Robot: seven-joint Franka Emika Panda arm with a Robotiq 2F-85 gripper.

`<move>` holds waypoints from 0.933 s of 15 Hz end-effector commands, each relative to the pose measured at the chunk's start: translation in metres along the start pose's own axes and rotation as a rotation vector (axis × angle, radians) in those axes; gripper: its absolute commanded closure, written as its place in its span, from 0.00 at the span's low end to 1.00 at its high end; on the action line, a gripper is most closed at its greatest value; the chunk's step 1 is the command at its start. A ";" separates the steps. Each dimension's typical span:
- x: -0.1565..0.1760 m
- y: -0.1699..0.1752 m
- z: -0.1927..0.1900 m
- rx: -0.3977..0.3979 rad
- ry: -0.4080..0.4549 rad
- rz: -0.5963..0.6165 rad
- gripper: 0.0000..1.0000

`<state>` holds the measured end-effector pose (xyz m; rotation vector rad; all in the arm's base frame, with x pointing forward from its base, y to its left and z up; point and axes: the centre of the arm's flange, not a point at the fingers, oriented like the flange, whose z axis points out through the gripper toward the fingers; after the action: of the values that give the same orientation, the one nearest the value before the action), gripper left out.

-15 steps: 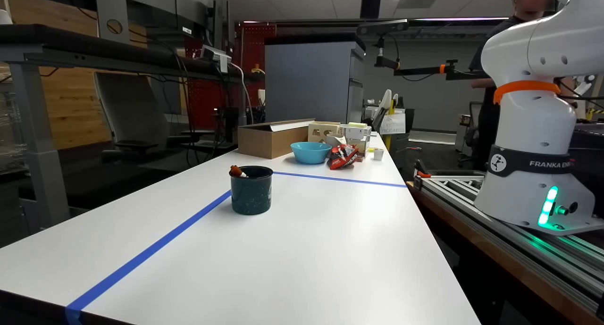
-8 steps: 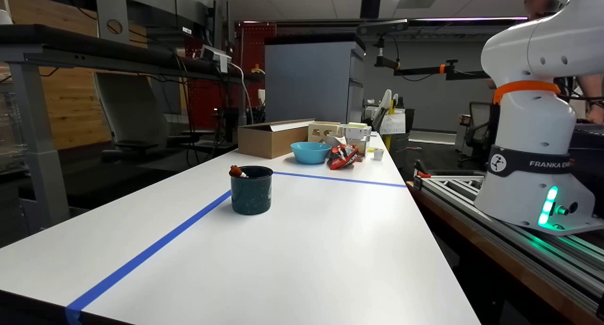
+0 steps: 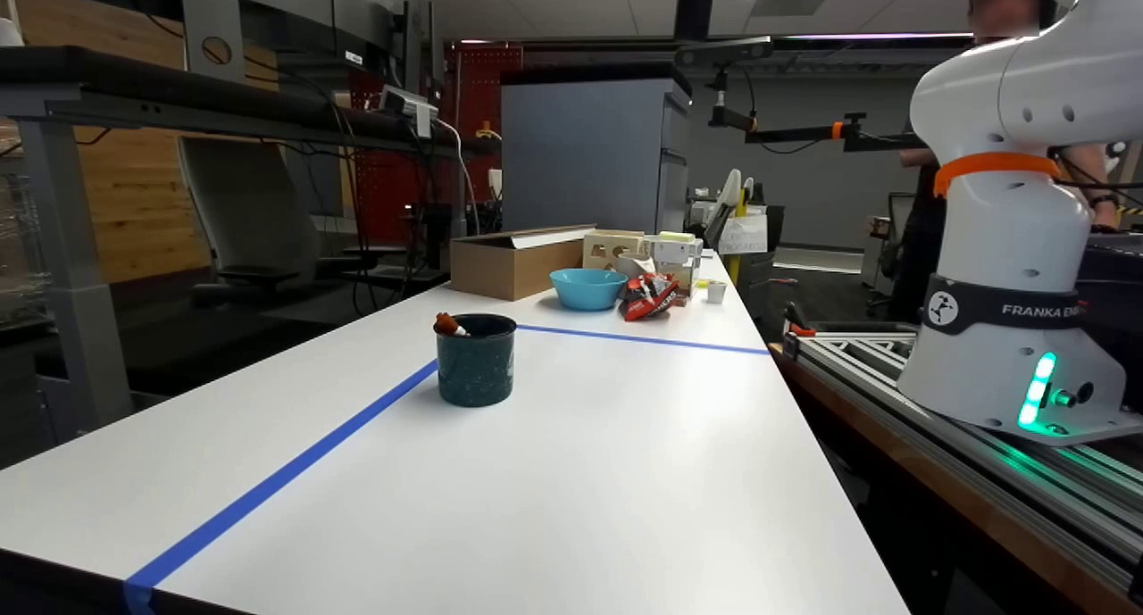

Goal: Remove the marker from the mug cup

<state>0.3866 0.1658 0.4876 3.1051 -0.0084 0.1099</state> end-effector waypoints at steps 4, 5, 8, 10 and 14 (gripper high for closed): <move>-0.046 0.082 -0.021 -0.086 0.058 -0.290 0.00; -0.052 0.096 -0.021 -0.096 0.077 -0.332 0.00; -0.069 0.142 -0.018 -0.150 0.128 -0.429 0.00; -0.072 0.171 -0.009 -0.178 0.171 -0.461 0.00; -0.061 0.218 0.020 -0.205 0.298 -0.483 0.00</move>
<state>0.3268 -0.0187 0.4930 2.8166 0.6502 0.3802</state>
